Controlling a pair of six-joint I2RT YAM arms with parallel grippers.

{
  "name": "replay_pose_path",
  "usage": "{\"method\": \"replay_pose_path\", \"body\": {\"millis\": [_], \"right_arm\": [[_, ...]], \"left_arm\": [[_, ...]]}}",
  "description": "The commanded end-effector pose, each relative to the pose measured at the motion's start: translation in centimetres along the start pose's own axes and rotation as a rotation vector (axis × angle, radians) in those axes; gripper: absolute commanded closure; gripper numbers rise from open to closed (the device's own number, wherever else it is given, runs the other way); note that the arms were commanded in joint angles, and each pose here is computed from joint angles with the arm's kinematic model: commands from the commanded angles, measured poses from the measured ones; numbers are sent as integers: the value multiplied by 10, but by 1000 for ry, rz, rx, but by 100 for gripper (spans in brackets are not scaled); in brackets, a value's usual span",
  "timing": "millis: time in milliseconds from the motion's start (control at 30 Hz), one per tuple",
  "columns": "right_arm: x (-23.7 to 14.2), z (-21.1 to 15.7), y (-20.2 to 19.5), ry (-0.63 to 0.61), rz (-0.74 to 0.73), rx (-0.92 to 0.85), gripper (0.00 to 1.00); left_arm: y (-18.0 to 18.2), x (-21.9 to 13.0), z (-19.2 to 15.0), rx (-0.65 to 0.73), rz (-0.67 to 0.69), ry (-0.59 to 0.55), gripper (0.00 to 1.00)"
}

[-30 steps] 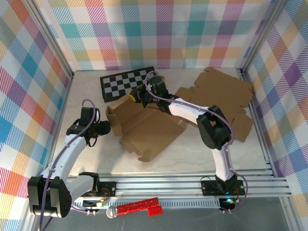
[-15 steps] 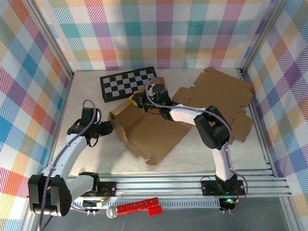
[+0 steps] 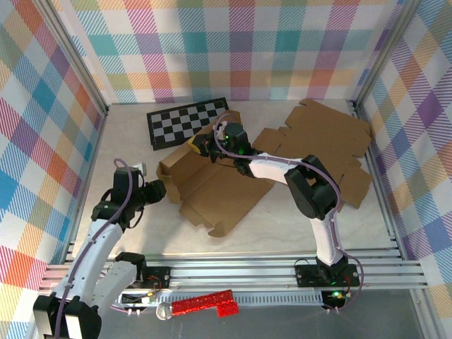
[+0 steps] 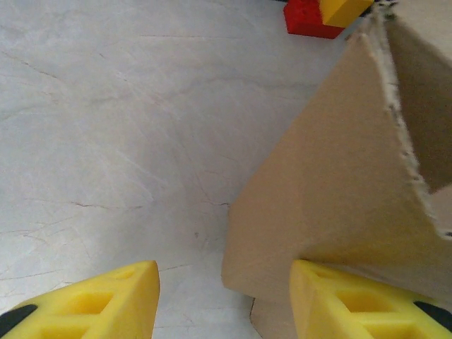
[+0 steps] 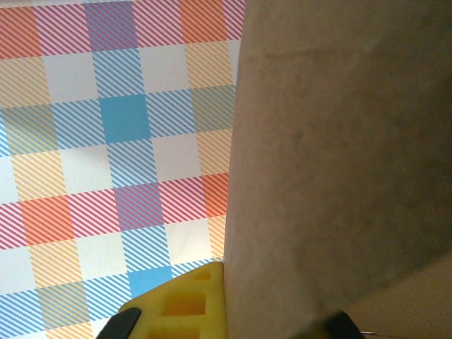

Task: Fold the paper box

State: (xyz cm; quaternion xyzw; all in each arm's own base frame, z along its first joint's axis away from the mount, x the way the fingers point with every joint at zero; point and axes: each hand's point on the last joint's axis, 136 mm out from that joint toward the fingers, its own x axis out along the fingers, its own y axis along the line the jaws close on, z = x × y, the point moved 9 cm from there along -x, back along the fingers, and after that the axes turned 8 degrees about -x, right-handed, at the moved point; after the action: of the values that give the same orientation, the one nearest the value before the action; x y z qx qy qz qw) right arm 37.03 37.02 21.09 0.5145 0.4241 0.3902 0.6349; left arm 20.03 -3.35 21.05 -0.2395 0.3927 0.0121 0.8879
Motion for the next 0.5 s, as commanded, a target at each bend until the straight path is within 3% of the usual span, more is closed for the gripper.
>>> {"method": "replay_pose_path", "body": {"millis": [0,267,467], "right_arm": [[6,6,8,11,64,-14,100],[9,7,9,15,85,-12,100],[7,5,6,12,109,-20,100]], "left_arm": [[-7,6,-5,54,-61,26,49],[-11,23,-3,130,-42,55,50],[-9,31,-5,177,54,30,50]]}}
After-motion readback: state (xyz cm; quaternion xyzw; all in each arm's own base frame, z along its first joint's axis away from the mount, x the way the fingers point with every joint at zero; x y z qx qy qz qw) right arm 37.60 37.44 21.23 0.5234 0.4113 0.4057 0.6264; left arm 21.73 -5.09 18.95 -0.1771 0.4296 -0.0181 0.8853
